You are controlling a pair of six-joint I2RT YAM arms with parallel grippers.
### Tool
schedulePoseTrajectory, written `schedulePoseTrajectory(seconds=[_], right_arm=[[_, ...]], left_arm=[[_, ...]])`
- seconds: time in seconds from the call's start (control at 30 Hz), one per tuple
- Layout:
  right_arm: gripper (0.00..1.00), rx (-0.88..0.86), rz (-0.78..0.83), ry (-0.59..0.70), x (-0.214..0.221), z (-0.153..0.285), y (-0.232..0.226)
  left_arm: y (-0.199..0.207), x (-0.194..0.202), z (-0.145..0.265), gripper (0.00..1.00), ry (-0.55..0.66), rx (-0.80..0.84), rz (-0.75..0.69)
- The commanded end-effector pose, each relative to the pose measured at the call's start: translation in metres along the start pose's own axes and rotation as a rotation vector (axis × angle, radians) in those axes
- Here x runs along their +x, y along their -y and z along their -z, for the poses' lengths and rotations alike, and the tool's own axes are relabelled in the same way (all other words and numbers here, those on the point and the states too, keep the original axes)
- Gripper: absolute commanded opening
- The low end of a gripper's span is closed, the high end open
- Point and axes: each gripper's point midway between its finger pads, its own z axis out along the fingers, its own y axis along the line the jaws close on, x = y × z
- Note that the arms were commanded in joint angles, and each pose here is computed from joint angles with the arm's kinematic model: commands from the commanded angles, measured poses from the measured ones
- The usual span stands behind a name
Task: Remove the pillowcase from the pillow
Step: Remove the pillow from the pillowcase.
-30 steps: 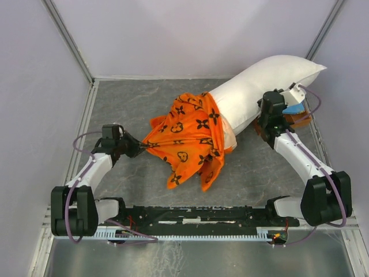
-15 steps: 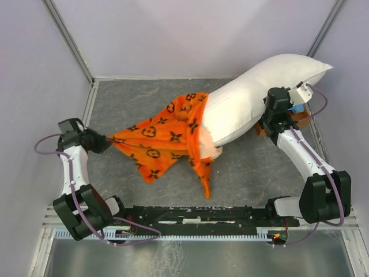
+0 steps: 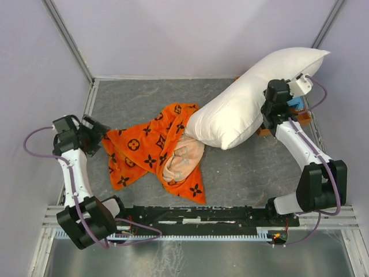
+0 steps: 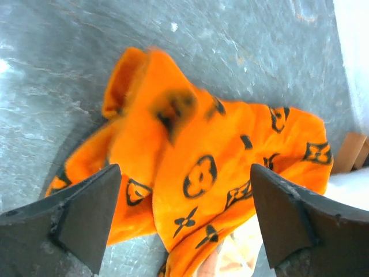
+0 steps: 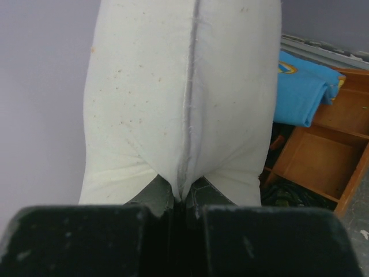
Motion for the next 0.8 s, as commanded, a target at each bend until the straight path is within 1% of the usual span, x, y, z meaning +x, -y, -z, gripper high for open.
schedulePoseTrajectory(seconds=[0.0, 0.03, 0.1, 0.23, 0.33, 0.4, 0.5, 0.57, 0.6, 0.63, 0.67, 0.7, 0.73, 0.77], right_arm=[[0.01, -0.155, -0.041, 0.118, -0.034, 0.019, -0.071], [0.01, -0.168, -0.018, 0.126, -0.031, 0.025, -0.078], [0.01, -0.200, 0.007, 0.136, -0.026, 0.037, -0.094], [0.01, -0.266, 0.019, 0.115, -0.018, 0.056, -0.120], [0.01, -0.341, -0.002, 0.074, -0.014, 0.076, -0.147], [0.01, -0.417, -0.011, 0.054, -0.016, 0.095, -0.172], [0.01, -0.521, -0.009, 0.089, -0.039, 0.125, -0.209], [0.01, -0.610, -0.025, 0.116, -0.065, 0.145, -0.232], [0.01, -0.645, -0.034, 0.137, -0.081, 0.153, -0.241], [0.01, -0.679, -0.041, 0.155, -0.095, 0.160, -0.249], [0.01, -0.712, -0.045, 0.178, -0.112, 0.168, -0.257], [0.01, -0.741, -0.044, 0.199, -0.126, 0.174, -0.264], [0.01, -0.770, -0.046, 0.215, -0.141, 0.182, -0.271], [0.01, -0.798, -0.056, 0.232, -0.154, 0.189, -0.277]], left_arm=[[0.051, -0.013, 0.018, 0.99, 0.129, 0.001, -0.296], [0.066, -0.008, 0.020, 0.99, 0.143, 0.023, -0.326], [0.099, 0.013, 0.017, 0.99, 0.120, 0.106, -0.388], [0.148, 0.077, -0.002, 0.99, -0.003, 0.241, -0.487], [0.164, 0.120, -0.022, 0.99, -0.054, 0.282, -0.533], [0.166, 0.146, -0.042, 0.99, -0.101, 0.287, -0.550], [0.146, 0.181, -0.082, 0.99, -0.185, 0.235, -0.560], [0.127, 0.195, -0.101, 0.89, -0.218, 0.196, -0.560], [0.118, 0.200, -0.107, 0.82, -0.229, 0.180, -0.559], [0.114, 0.204, -0.110, 0.72, -0.231, 0.183, -0.556], [0.110, 0.207, -0.112, 0.59, -0.232, 0.182, -0.553], [0.107, 0.210, -0.112, 0.41, -0.233, 0.181, -0.551], [0.104, 0.214, -0.111, 0.19, -0.239, 0.175, -0.552], [0.102, 0.217, -0.111, 0.05, -0.241, 0.168, -0.554]])
